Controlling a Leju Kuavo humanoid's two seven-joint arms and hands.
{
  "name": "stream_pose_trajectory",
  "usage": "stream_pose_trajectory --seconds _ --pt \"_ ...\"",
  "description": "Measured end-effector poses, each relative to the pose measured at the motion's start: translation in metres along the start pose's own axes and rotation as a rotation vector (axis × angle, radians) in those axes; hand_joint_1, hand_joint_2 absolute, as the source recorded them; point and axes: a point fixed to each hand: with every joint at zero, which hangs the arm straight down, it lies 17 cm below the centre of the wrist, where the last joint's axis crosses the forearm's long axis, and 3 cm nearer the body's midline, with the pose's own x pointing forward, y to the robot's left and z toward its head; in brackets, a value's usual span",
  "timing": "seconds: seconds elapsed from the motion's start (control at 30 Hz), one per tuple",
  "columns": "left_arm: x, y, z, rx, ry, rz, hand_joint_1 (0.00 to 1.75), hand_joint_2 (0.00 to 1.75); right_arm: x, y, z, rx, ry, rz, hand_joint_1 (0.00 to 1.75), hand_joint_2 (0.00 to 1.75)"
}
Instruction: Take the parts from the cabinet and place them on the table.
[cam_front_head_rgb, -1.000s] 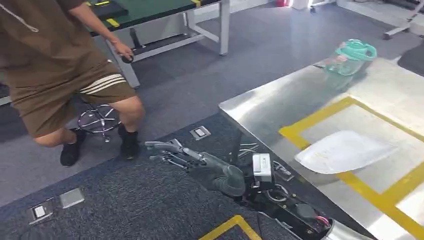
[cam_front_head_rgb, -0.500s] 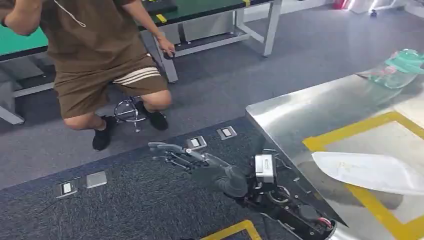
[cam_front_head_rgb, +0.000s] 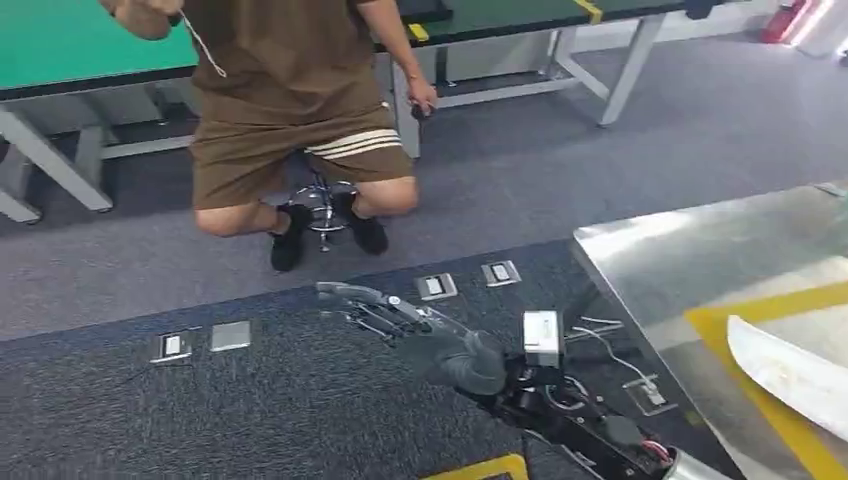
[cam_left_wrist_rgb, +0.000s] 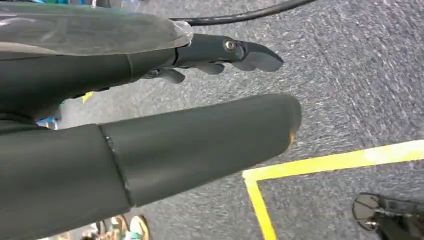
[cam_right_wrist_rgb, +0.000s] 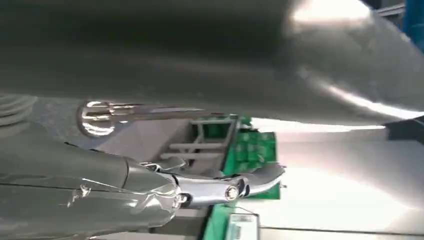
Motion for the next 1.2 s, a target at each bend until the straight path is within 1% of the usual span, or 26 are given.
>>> stream_pose_trajectory --seconds 0.13,0.23,0.3,0.37,0.43,0.57,0.63,0.83,0.93,1.03,1.1,1.2 --pt "-0.003 -0.001 0.0 -0.001 0.005 0.011 0.0 0.0 -0.007 -0.025 0.015 -0.081 0.053 0.1 0.0 0.0" --pt "-0.001 -0.001 0.0 -0.002 0.003 0.016 0.0 0.0 -0.008 -0.051 0.032 -0.176 0.089 0.162 0.0 0.0" --pt "-0.007 0.0 0.0 -0.001 0.013 0.016 0.0 0.0 -0.008 -0.066 0.045 -0.225 0.11 0.188 0.0 0.0" --pt "-0.013 0.0 0.0 0.0 0.022 0.015 0.0 0.0 -0.003 -0.077 0.052 -0.252 0.109 0.208 0.0 0.0" --pt "-0.01 0.0 0.0 -0.001 0.021 0.016 0.0 0.0 -0.001 -0.085 0.059 -0.285 0.116 0.219 0.0 0.0" --pt "-0.009 -0.002 0.0 -0.005 0.024 0.026 0.0 0.0 -0.002 -0.115 0.098 -0.425 0.169 0.252 0.0 0.0" --pt "-0.012 -0.001 0.0 -0.005 0.031 0.029 0.0 0.0 0.003 -0.13 0.115 -0.479 0.175 0.262 0.0 0.0" --pt "-0.009 0.003 0.0 0.001 0.025 0.03 0.0 0.0 0.011 -0.16 0.15 -0.589 0.189 0.265 0.0 0.0" --pt "-0.008 0.003 0.0 0.001 0.022 0.031 0.0 0.0 0.015 -0.171 0.163 -0.623 0.192 0.273 0.0 0.0" --pt "-0.005 0.003 0.0 0.001 0.018 0.031 0.0 0.0 0.012 -0.179 0.182 -0.662 0.222 0.28 0.0 0.0" --pt "-0.006 0.003 0.0 0.002 0.019 0.031 0.0 0.0 0.011 -0.182 0.188 -0.674 0.23 0.281 0.0 0.0" --pt "-0.007 0.002 0.0 0.001 0.02 0.032 0.0 0.0 0.015 -0.187 0.191 -0.686 0.211 0.271 0.0 0.0"
